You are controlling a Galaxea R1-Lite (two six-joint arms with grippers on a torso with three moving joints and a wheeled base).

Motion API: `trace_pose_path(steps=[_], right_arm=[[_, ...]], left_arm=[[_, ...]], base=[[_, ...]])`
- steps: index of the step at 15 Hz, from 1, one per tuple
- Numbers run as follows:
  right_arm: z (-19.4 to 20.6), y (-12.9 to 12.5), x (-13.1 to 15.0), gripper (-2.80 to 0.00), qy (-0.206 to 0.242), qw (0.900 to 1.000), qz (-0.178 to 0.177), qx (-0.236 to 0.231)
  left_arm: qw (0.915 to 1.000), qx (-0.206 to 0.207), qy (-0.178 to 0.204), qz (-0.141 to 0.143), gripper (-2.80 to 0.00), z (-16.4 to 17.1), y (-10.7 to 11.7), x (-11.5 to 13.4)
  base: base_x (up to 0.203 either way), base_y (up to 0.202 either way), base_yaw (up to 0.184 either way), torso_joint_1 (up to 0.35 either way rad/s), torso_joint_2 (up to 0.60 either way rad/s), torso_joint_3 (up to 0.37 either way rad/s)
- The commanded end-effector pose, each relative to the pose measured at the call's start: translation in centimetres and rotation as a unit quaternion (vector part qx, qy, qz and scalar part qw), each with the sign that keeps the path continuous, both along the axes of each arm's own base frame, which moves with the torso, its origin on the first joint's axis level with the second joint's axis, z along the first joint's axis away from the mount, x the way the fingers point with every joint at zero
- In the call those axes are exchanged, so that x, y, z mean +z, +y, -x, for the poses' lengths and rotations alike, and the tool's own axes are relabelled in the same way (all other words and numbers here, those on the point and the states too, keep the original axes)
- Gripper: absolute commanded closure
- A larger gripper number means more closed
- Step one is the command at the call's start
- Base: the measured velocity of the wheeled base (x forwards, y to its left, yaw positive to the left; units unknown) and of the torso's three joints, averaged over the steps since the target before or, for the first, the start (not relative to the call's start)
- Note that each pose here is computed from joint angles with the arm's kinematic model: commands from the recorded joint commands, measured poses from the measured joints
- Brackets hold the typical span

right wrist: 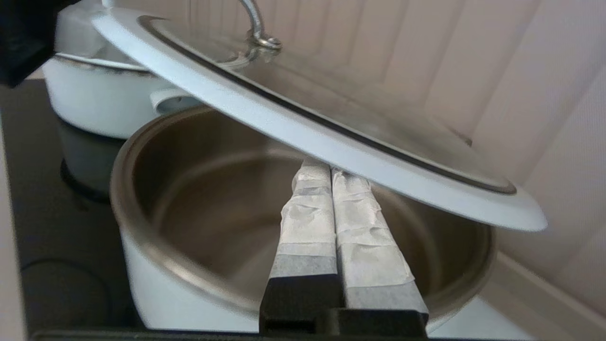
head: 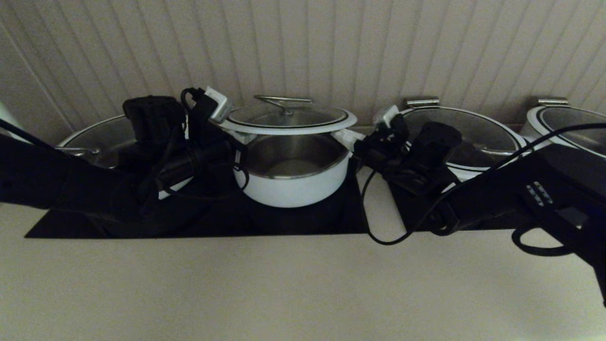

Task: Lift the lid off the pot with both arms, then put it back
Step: Open the pot lid completely

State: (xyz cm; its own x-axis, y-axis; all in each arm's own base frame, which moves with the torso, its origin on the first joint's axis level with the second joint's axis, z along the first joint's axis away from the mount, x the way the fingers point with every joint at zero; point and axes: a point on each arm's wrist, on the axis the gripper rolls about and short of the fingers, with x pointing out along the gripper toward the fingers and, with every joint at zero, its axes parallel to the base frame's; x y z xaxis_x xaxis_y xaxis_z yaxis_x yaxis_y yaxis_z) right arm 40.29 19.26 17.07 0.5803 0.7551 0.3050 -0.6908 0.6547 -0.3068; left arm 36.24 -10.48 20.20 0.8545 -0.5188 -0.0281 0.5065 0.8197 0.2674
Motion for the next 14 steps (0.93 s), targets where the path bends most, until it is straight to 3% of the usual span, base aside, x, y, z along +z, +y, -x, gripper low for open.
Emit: trace_pose_path(steps=[1, 7, 14], right_arm=[[1.2, -0.5, -0.3, 0.0, 0.011, 1.0, 0.008, 0.001], [5.2, -2.3, -1.8, 0.0, 0.058, 0.998, 0.033, 0.001], [10.3, -4.7, -1.2, 0.0, 0.079, 0.995, 0.059, -0.005]], left_arm=[[1.0, -0.001, -0.005, 0.0, 0.0, -0.2, -0.1, 0.1], [1.0, 0.0, -0.006, 0.001, 0.0, -0.2, 0.0, 0.2], [1.0, 0.0, -0.008, 0.002, 0.0, -0.1, 0.0, 0.3]], base=[[0.0, 0.0, 0.0, 0.0, 0.0, 0.0], [0.0, 0.0, 0.0, 0.0, 0.0, 0.0], [0.0, 0.0, 0.0, 0.0, 0.0, 0.0]])
